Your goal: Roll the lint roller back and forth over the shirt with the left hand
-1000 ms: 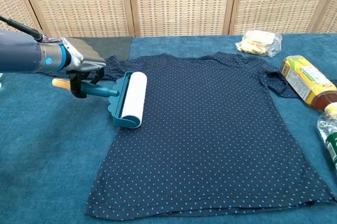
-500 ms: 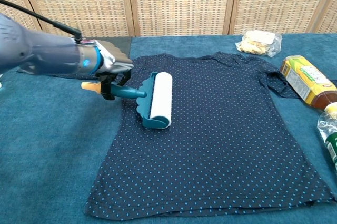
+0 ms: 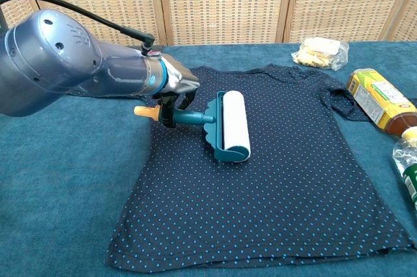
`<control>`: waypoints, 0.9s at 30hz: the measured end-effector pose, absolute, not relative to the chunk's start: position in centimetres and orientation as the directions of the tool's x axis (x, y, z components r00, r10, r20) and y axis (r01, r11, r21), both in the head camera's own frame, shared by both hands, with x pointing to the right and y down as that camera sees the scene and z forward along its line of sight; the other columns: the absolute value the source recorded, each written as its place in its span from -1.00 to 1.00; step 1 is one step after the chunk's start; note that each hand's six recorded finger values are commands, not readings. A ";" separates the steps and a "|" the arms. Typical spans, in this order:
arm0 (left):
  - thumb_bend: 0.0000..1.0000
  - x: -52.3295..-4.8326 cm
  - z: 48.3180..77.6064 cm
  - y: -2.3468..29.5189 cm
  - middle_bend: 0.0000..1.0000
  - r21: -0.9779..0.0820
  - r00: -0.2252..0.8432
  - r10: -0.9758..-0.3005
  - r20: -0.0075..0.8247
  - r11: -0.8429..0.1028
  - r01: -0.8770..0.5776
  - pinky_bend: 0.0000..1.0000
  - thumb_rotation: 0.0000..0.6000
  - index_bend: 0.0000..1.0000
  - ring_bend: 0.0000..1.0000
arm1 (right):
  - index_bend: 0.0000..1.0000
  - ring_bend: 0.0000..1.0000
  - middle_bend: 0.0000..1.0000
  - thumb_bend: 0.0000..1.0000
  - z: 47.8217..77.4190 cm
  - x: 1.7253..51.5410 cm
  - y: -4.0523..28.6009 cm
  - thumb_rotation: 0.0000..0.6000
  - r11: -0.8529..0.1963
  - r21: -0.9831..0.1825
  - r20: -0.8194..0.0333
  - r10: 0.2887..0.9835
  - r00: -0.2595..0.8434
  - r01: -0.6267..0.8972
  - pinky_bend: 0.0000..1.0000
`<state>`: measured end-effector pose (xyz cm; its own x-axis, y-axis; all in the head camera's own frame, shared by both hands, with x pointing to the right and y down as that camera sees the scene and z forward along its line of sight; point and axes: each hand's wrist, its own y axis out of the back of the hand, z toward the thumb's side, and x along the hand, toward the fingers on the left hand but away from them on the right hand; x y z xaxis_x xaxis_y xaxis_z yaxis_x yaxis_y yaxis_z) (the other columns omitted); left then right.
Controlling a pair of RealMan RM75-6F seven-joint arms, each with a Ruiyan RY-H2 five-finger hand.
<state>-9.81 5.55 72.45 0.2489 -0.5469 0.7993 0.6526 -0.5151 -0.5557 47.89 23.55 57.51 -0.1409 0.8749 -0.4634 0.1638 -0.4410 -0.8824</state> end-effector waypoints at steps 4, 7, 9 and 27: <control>0.47 -10.8 72.5 5.6 0.73 -0.545 0.235 -0.551 0.801 -0.510 0.666 0.39 1.00 0.80 0.49 | -1.00 -1.00 -1.00 -0.82 57.6 47.7 23.7 1.00 -0.447 -0.880 -0.468 0.873 -0.134 0.160 -1.00; 0.47 -11.8 72.3 5.5 0.73 -0.541 0.227 -0.554 0.801 -0.508 0.670 0.39 1.00 0.80 0.49 | -1.00 -1.00 -1.00 -0.82 57.7 47.5 23.7 1.00 -0.450 -0.879 -0.470 0.873 -0.128 0.159 -1.00; 0.47 -12.7 72.2 5.4 0.73 -0.537 0.221 -0.556 0.801 -0.507 0.674 0.39 1.00 0.80 0.49 | -1.00 -1.00 -1.00 -0.82 57.7 47.3 23.8 1.00 -0.452 -0.878 -0.472 0.873 -0.122 0.158 -1.00; -0.03 -22.5 70.4 5.3 -0.28 -0.595 0.216 -0.613 0.760 -0.523 0.610 -0.18 1.00 -0.23 -0.29 | -1.00 -1.00 -1.00 -0.82 57.4 45.2 24.3 1.00 -0.457 -0.878 -0.469 0.881 -0.066 0.142 -1.00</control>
